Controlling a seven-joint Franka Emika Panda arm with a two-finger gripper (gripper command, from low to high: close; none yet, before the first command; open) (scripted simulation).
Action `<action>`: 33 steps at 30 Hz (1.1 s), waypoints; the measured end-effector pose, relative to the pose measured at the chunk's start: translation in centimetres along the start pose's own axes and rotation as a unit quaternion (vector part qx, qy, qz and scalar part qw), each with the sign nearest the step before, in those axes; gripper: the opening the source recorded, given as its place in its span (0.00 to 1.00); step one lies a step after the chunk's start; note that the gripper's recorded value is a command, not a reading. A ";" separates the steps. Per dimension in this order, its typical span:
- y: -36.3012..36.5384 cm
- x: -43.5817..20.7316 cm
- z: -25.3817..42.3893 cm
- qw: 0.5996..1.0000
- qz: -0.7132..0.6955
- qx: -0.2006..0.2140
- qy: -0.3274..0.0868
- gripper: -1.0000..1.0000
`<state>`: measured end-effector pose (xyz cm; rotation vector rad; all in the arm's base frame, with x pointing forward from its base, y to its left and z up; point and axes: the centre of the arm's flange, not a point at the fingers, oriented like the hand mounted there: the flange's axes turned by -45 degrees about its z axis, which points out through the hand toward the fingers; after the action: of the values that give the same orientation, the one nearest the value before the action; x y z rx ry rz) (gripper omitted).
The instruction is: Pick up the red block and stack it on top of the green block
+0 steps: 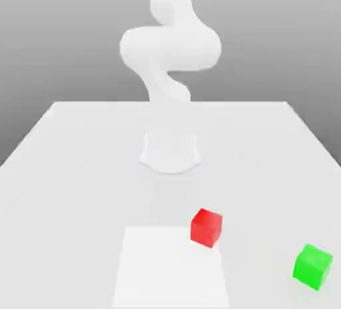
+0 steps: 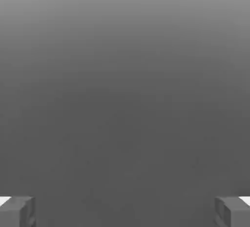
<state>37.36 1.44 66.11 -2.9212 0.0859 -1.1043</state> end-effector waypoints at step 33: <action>-4.1 -37.4 36.0 0.910 0.220 -0.101 -0.338 0.00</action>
<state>33.34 7.62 14.55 -3.0294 0.8264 -0.0038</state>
